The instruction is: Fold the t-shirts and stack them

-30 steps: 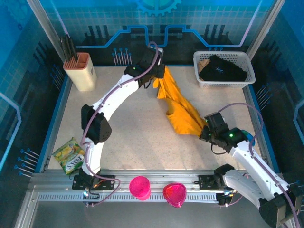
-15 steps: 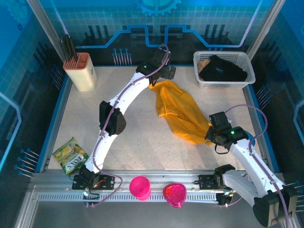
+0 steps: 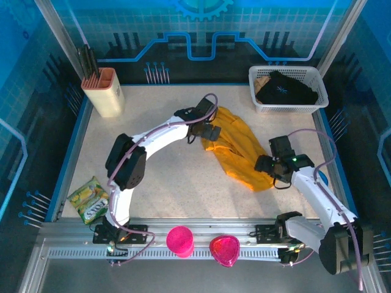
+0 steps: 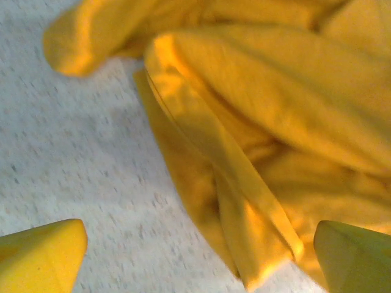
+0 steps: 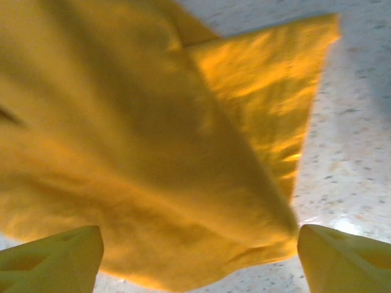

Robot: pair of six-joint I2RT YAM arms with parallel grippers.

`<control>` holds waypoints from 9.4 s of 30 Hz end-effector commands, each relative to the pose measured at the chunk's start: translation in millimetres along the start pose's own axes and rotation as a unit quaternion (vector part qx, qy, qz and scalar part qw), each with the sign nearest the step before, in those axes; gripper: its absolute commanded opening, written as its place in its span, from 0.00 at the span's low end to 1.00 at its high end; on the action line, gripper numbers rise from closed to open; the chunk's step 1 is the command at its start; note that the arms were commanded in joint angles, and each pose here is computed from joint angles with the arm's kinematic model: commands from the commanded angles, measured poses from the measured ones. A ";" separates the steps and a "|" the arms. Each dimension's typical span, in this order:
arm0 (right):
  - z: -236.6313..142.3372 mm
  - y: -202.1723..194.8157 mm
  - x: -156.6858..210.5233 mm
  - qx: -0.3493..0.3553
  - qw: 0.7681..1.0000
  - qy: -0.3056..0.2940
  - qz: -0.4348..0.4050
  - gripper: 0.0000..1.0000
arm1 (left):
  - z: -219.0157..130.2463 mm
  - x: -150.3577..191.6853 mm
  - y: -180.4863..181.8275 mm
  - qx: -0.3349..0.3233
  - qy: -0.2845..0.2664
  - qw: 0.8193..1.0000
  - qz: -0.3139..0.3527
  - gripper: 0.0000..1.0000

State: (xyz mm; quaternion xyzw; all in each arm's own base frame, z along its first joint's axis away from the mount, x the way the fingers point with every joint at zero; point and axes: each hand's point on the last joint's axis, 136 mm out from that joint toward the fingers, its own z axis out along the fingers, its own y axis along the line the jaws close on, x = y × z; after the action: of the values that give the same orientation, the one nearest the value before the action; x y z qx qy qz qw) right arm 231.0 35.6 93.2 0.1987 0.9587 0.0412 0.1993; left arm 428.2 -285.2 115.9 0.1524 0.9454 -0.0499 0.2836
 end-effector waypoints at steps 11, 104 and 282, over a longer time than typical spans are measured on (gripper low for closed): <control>36.4 53.1 63.0 -0.054 0.997 0.063 -0.002 0.78 | 51.4 6.3 -44.4 0.073 -0.002 0.997 -0.023 0.92; 109.8 200.3 -190.9 -0.049 0.975 0.027 -0.216 0.56 | 64.7 74.1 -6.5 0.015 0.034 0.990 -0.132 0.50; -74.8 57.2 47.8 -0.094 0.993 -0.014 0.072 0.00 | -118.4 224.2 178.6 -0.143 0.140 0.898 -0.393 0.03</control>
State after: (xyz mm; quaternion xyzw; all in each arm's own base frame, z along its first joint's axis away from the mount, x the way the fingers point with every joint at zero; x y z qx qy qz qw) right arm 180.8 106.2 138.3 0.2229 0.9445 0.1188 0.2103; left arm 247.9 -35.0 100.6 -0.2664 0.9535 0.0036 0.1408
